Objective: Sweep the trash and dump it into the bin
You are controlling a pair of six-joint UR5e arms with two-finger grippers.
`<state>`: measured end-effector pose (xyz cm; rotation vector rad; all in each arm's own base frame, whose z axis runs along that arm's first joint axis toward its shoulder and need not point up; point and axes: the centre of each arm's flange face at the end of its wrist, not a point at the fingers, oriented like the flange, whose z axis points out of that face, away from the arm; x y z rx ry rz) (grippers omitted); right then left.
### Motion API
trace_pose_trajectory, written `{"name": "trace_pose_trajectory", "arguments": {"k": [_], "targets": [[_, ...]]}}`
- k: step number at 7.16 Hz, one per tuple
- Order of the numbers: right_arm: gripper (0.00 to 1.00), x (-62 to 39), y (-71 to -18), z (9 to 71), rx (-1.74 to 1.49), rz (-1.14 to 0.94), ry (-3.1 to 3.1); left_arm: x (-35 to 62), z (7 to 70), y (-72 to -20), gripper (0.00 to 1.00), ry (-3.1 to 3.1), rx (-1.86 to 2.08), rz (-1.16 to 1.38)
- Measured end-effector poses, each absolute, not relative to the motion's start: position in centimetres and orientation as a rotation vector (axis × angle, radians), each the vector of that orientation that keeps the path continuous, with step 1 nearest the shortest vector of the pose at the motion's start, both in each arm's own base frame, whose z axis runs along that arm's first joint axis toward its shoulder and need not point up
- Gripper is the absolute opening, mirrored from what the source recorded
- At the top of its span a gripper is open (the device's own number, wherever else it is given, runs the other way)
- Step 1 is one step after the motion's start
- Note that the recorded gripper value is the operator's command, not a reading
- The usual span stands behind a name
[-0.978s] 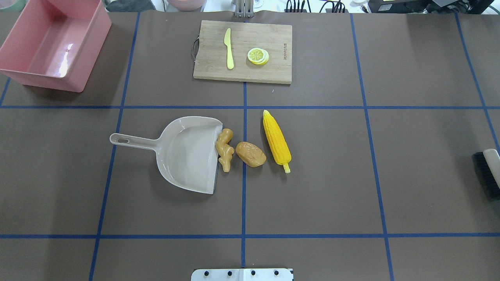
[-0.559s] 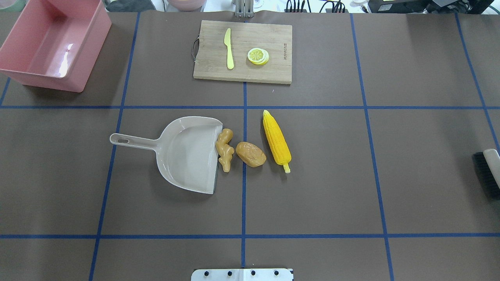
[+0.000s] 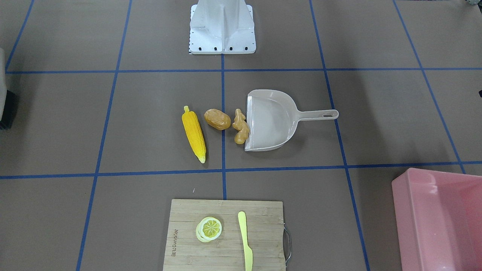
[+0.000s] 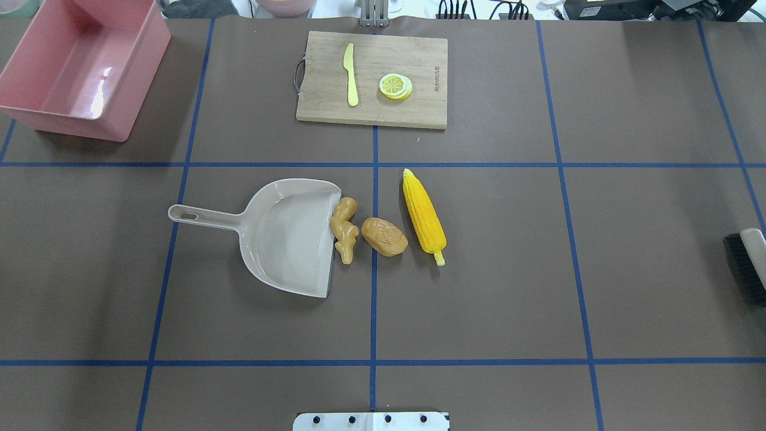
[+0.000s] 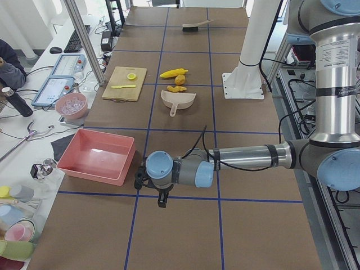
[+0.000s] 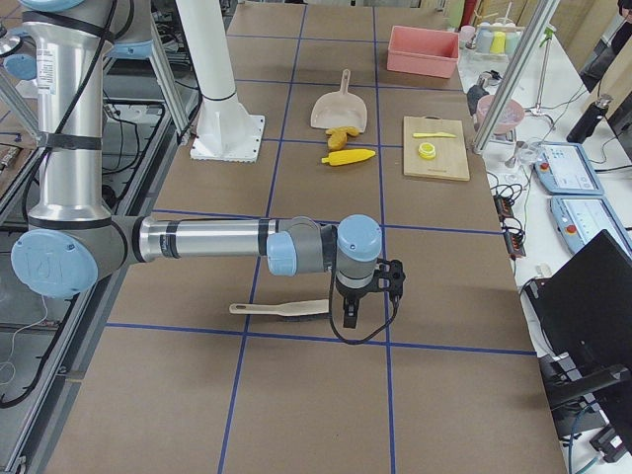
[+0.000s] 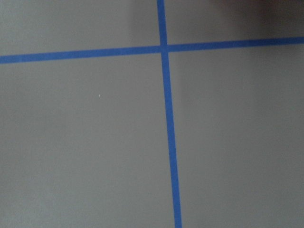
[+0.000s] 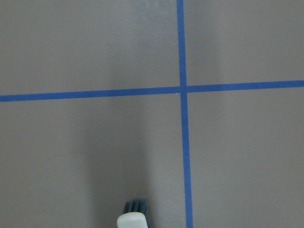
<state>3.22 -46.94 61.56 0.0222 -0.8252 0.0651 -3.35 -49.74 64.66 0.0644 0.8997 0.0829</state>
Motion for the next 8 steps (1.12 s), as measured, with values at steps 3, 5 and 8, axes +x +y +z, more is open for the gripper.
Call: {"name": "trace_pose_trajectory", "arguments": {"k": [3, 5, 8], "targets": [[1.0, 3.0, -44.2, 58.2, -0.016, 0.098, -0.833, 0.3, 57.8, -55.2, 0.99, 0.829, 0.146, 0.194], [1.0, 1.1, -37.8, 59.7, -0.013, 0.023, -0.864, 5.2, 52.2, -56.7, 0.99, 0.813, 0.225, 0.324], [1.0, -1.8, -31.1, 62.6, -0.005, -0.093, -0.871, 14.5, 44.8, -54.3, 0.99, 0.84, 0.32, 0.547]]}}
